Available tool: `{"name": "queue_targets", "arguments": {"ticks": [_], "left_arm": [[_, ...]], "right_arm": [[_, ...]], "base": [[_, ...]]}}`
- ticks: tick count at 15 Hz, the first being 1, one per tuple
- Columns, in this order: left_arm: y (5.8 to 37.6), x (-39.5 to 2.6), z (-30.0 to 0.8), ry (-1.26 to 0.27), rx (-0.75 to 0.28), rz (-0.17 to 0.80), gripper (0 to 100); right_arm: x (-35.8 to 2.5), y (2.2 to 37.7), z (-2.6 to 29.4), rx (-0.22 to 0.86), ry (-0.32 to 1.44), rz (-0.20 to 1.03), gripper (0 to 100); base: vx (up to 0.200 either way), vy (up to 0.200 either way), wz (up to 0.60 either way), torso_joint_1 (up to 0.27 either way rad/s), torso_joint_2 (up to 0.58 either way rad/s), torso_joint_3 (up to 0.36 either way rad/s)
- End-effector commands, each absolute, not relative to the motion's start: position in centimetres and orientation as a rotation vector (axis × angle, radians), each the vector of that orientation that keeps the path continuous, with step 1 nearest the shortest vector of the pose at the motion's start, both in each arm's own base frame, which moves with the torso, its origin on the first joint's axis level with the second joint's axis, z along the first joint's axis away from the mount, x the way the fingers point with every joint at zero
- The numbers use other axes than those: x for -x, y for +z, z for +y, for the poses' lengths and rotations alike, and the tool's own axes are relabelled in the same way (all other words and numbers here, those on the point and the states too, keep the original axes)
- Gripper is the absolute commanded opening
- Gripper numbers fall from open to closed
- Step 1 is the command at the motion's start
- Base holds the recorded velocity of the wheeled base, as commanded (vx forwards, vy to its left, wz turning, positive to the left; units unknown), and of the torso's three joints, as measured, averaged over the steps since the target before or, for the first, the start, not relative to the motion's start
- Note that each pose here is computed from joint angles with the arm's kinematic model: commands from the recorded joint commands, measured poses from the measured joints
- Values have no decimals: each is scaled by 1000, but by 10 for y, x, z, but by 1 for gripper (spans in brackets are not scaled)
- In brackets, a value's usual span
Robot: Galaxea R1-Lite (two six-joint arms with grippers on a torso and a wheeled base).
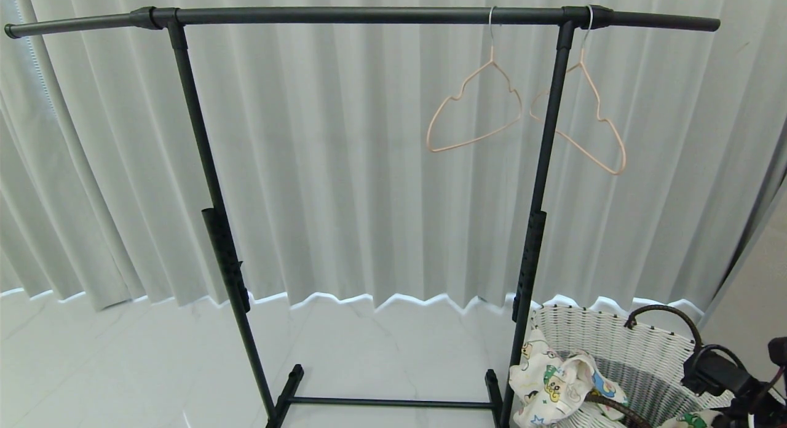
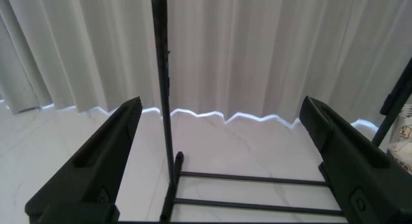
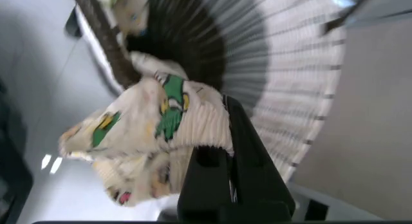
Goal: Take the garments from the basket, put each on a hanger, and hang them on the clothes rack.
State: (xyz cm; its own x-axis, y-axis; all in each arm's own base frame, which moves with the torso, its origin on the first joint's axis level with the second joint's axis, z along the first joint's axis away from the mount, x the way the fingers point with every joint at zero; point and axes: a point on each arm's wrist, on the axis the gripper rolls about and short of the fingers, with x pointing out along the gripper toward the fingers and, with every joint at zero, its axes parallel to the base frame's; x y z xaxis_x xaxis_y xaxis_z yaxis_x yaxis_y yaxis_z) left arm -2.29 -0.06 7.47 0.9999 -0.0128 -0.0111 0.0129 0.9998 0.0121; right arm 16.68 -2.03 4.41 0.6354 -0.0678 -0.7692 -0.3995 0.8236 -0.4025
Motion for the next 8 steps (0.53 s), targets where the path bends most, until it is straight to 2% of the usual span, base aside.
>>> {"name": "queue_targets", "arguments": {"ticks": [1,4,8], "left_arm": [[75,23,-1,-12,-12,12,100],[75,23,-1,-12,-12,12,100],[75,23,-1,-14,-20,14,100]], "right_arm": [[-148,77,-18,617,132,694,0],[-133,120,-17,622,26,507,0],[-97,191,-14,565,-35,407,0]], "base": [[0,0,0,0,0,0],[0,0,0,0,0,0],[0,0,0,0,0,0]]}}
